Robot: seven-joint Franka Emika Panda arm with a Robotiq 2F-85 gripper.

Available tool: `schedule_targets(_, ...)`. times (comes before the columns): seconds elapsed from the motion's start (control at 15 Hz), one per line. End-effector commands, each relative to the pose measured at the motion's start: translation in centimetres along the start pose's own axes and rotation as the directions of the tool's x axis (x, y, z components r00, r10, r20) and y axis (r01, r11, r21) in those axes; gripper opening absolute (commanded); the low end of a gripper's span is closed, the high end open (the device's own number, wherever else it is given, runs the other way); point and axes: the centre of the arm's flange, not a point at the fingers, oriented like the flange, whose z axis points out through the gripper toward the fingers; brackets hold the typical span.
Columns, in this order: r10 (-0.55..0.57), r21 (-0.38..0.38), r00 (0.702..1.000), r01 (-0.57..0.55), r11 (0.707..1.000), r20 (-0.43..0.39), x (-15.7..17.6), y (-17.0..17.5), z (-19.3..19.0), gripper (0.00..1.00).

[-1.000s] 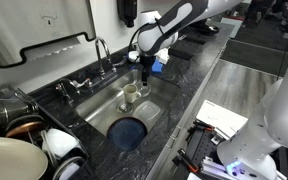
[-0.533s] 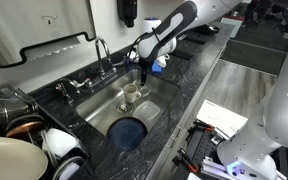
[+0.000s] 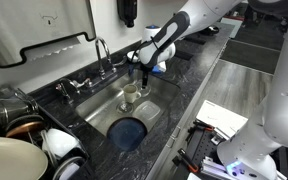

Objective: Remove the clear bowl from the sink and put it on the counter

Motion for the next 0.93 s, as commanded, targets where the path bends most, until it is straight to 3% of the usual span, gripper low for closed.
schedule_targets(0.0, -0.022, 0.007, 1.0, 0.022, 1.0, 0.008, 0.8, 0.9, 2.3, 1.0)
schedule_targets(0.33, -0.046, -0.001, 0.999, 0.046, 0.999, 0.027, 1.9, 1.1, 4.4, 1.0)
schedule_targets(0.87, -0.045, -0.081, 0.993, 0.054, 0.995, 0.108, 2.5, 3.0, 7.1, 1.0)
